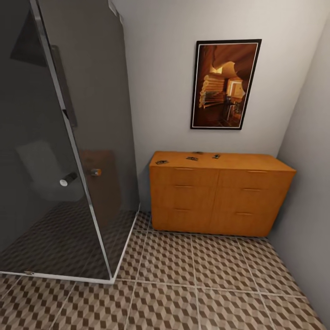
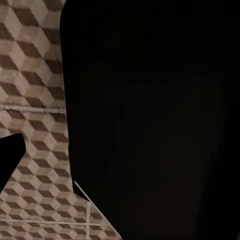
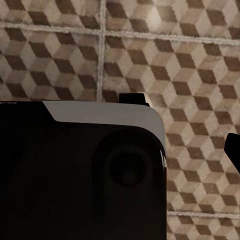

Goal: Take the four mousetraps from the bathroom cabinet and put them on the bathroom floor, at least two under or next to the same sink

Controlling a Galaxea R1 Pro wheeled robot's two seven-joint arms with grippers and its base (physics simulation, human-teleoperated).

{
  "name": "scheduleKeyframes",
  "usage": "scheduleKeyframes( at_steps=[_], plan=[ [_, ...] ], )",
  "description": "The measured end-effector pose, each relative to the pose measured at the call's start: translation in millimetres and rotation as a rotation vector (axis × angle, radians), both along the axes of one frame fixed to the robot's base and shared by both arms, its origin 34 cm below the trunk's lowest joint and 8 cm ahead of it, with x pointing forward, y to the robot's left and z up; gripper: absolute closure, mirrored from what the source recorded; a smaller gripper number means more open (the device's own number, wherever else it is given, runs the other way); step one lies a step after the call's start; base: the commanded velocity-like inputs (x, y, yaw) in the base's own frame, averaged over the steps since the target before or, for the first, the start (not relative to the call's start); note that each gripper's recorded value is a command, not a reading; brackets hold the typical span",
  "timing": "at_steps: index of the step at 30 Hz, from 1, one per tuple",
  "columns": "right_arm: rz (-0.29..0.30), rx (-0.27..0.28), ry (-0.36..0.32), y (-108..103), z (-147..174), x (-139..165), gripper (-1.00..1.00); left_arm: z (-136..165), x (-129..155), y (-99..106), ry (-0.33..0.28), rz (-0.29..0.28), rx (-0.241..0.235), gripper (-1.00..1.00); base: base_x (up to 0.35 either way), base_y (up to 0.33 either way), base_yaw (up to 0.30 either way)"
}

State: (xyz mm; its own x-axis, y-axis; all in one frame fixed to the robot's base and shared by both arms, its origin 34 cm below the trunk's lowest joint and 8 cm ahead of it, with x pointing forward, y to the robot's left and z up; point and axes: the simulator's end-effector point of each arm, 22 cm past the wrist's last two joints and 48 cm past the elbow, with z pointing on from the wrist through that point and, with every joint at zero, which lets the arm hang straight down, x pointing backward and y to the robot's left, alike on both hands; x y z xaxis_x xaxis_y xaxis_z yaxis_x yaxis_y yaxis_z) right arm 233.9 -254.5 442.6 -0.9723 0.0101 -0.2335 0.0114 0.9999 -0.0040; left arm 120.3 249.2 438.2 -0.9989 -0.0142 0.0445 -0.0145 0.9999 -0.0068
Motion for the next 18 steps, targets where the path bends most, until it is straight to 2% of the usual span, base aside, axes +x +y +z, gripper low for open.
scheduleKeyframes(
  at_steps=[11, 18],
  plan=[
    [0.005, 0.000, 0.016, 0.4, -1.5, -6.3, -1.00, 0.3, -6.1, -0.6, 0.016, 0.000, -0.001, -1.00, 0.008, 0.000, 0.054],
    [0.007, -0.001, 0.018, -0.6, -1.7, -7.2, -1.00, 0.4, -7.2, -0.6, 0.019, 0.000, -0.001, -1.00, 0.000, 0.000, -0.170]
  ],
)
